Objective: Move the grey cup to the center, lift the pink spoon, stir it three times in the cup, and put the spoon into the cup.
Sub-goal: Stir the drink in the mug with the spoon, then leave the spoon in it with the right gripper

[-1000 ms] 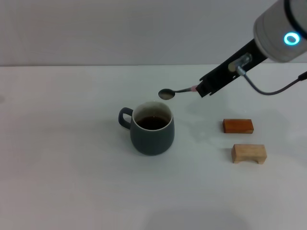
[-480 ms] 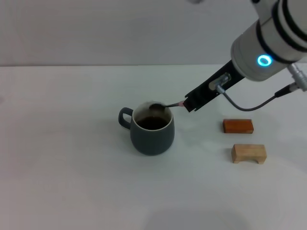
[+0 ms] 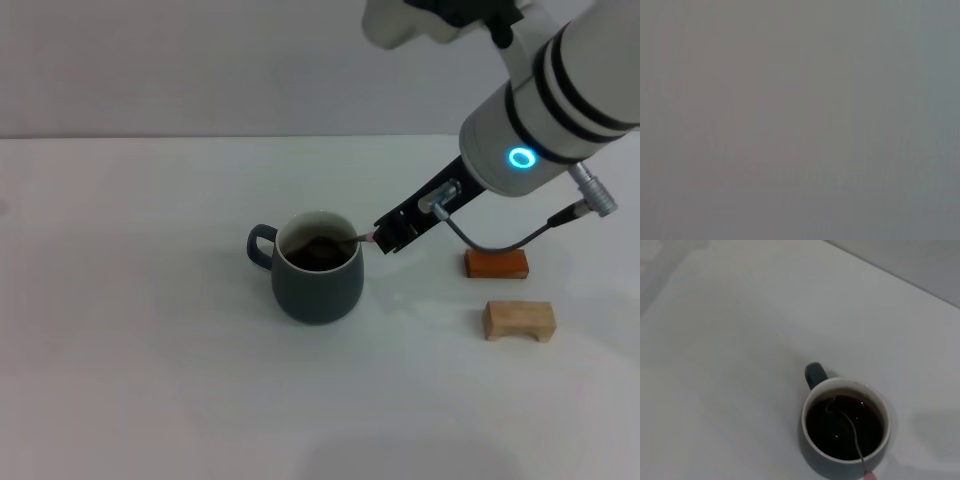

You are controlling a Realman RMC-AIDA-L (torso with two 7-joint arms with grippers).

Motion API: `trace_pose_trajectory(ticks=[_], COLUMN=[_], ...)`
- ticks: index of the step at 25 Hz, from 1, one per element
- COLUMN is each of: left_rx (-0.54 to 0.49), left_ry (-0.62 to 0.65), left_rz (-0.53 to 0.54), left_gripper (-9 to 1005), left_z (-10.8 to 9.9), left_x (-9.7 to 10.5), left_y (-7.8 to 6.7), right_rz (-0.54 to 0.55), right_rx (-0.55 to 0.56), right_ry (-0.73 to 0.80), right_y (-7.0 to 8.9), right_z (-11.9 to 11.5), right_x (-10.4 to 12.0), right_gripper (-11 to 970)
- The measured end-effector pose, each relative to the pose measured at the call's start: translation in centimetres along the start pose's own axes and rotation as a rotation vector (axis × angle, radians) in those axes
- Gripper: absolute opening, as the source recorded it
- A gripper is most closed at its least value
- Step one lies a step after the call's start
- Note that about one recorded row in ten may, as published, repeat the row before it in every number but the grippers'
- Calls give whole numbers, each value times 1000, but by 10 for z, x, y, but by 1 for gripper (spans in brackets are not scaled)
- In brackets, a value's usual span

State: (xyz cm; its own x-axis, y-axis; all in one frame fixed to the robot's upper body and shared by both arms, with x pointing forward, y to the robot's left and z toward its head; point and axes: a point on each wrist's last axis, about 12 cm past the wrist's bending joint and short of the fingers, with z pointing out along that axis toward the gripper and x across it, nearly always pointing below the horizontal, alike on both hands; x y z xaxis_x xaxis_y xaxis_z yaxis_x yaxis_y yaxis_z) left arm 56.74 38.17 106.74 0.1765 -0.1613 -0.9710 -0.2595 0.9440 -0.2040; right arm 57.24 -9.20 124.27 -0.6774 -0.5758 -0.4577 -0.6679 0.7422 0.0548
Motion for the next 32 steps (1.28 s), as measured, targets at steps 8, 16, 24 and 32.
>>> trace_pose_trajectory(ticks=[8, 16, 24, 32], left_rx=[-2, -9, -13, -14], left_ry=[4, 1, -16, -11], left_rz=[-2, -15, -84, -99], left_gripper=[11, 11, 11, 11], left_z=[-2, -5, -15, -23], left_x=[2, 4, 5, 11], left_y=[0, -2, 2, -3], right_rz=[-6, -3, 21, 33], right_rx=[-1, 17, 37, 29], right_ry=[2, 25, 74, 108], right_y=[3, 2, 1, 9], right_z=[7, 11, 15, 21], right_x=[-3, -15, -33, -42], right_gripper=[126, 126, 126, 126])
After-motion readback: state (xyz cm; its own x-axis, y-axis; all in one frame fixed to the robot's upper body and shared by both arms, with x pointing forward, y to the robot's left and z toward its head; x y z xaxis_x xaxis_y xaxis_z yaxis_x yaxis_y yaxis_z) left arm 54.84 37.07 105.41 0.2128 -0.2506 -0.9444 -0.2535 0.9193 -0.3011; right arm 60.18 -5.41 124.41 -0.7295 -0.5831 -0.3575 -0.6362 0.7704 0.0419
